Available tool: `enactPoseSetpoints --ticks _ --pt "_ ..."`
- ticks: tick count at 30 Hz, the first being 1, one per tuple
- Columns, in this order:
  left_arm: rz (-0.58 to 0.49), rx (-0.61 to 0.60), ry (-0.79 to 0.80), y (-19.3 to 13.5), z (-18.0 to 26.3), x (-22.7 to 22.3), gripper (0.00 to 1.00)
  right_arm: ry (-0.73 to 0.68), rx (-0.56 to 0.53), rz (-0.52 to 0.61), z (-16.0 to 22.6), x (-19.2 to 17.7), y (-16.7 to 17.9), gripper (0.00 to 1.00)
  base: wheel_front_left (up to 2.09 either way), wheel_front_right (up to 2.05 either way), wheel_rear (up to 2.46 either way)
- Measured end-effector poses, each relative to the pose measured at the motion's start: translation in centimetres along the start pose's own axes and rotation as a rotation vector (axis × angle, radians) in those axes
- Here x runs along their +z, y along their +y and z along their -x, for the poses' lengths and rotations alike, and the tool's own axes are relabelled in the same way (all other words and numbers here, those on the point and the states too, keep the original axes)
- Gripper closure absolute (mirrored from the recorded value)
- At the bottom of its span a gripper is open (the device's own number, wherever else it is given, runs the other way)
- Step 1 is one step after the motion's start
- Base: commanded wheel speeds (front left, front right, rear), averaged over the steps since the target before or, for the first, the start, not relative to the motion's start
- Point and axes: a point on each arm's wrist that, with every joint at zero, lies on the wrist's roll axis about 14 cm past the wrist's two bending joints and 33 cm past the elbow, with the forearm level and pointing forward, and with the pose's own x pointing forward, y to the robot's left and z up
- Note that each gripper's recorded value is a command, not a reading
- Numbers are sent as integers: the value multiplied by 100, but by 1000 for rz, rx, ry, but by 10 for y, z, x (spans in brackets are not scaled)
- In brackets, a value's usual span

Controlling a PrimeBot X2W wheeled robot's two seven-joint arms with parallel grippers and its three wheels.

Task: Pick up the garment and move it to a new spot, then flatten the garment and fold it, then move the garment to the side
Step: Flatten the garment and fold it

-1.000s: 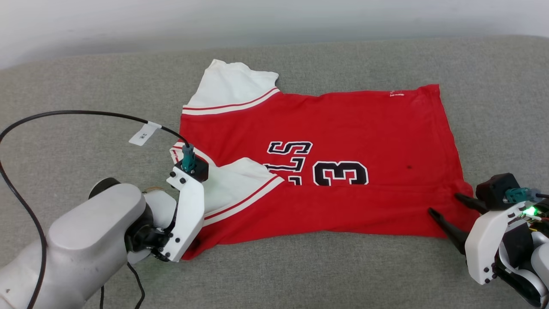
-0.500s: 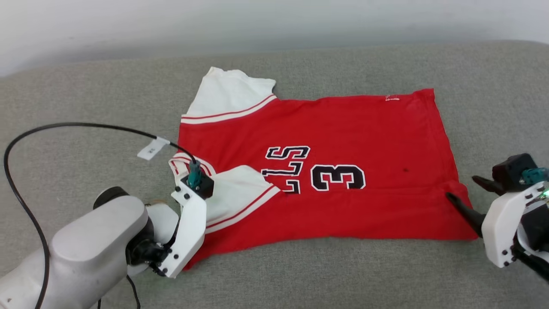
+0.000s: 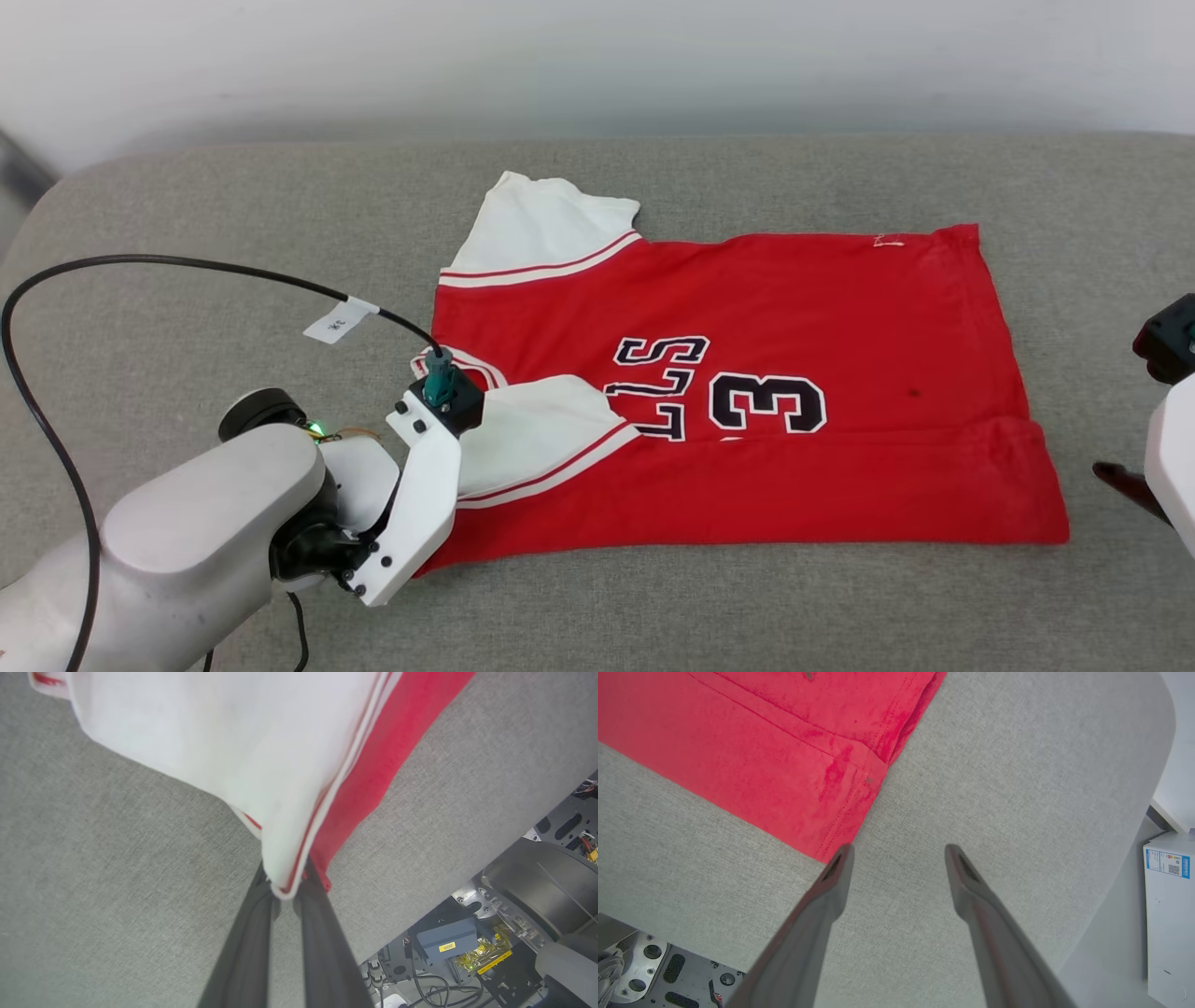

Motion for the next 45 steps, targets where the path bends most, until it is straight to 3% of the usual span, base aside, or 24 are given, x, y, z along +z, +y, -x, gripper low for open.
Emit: enactPoseSetpoints --ticks 12,20,21,22,35,45 --pt "16 -15 -22 8 -14 0 100 221 136 -82 -58 -39 39 0 0 0 0" --pt "25 -20 -22 14 -26 -1 100 248 187 -127 -78 -49 52 0 0 0 0" --pt "24 -20 -24 14 -26 -1 100 240 188 -131 -78 -49 52 55 0 0 0" --pt "24 -20 -28 14 -26 0 100 230 188 -138 -77 -48 52 100 0 0 0" --pt "47 -11 -77 -6 -5 -16 100 45 153 -108 -24 -32 45 100 0 0 0" --pt "39 -67 -47 -38 3 -46 100 73 174 -125 5 -74 58 100 0 0 0"
